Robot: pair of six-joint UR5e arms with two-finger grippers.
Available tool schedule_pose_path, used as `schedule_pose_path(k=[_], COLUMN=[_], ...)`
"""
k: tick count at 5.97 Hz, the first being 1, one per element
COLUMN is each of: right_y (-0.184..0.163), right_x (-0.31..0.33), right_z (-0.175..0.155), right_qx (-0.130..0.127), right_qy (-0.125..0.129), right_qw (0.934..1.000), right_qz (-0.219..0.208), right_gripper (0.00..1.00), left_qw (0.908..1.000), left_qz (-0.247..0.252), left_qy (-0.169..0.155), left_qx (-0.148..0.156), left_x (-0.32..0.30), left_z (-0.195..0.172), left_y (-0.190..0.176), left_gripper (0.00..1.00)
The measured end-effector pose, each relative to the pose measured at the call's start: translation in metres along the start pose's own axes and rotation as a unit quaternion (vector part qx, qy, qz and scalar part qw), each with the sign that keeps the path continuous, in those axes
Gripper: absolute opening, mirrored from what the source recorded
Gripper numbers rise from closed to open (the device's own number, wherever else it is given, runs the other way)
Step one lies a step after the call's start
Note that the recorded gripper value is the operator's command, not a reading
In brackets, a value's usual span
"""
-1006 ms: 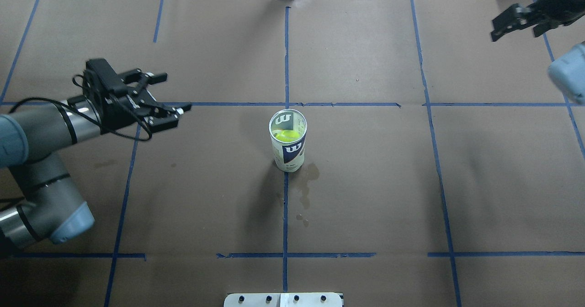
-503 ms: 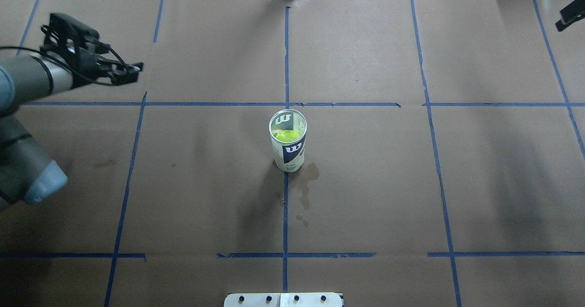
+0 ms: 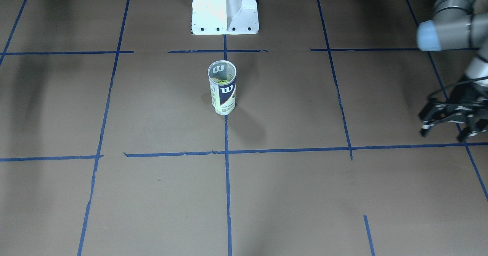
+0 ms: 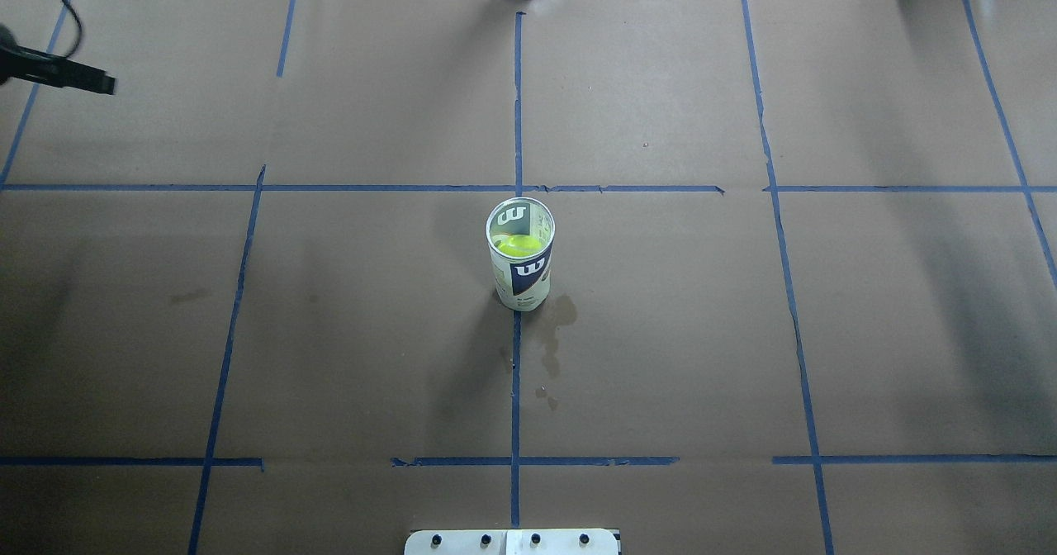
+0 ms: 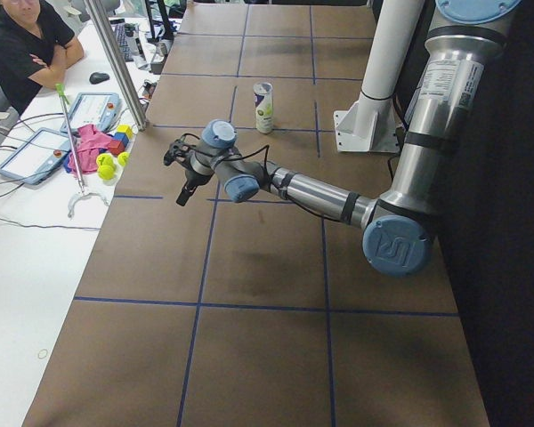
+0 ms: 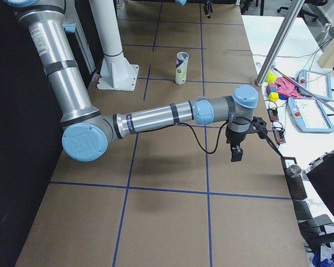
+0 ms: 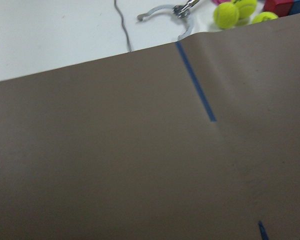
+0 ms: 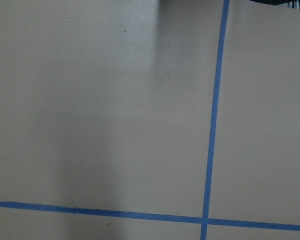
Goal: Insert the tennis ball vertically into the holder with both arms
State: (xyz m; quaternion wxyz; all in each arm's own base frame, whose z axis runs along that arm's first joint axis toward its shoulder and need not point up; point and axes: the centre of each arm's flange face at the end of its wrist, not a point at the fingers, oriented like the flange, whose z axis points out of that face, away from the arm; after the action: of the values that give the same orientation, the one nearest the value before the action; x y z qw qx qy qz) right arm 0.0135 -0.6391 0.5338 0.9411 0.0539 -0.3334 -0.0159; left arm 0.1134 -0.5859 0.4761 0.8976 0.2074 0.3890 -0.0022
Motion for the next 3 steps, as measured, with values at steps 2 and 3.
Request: schedule_pose_path(k=[2, 3], right_y=[0.001, 0.003], right_x=[0.020, 0.025], right_z=[0.017, 0.022], right_qx=[-0.018, -0.023], right_qy=[0.003, 0.001], right_qw=[0.9997, 0.9995], right_qz=[0.017, 0.022], right_gripper=[1.00, 1.00], left_qw=[0.9951, 0.9920], left_qz=[-0.032, -0.047], left_qy=[0.012, 0.013], left_qx=[-0.092, -0.117], left_x=[-0.076, -0.087], left_z=[-0.047, -0.066], left_y=[-0.001, 0.002], left_gripper=[1.00, 1.00])
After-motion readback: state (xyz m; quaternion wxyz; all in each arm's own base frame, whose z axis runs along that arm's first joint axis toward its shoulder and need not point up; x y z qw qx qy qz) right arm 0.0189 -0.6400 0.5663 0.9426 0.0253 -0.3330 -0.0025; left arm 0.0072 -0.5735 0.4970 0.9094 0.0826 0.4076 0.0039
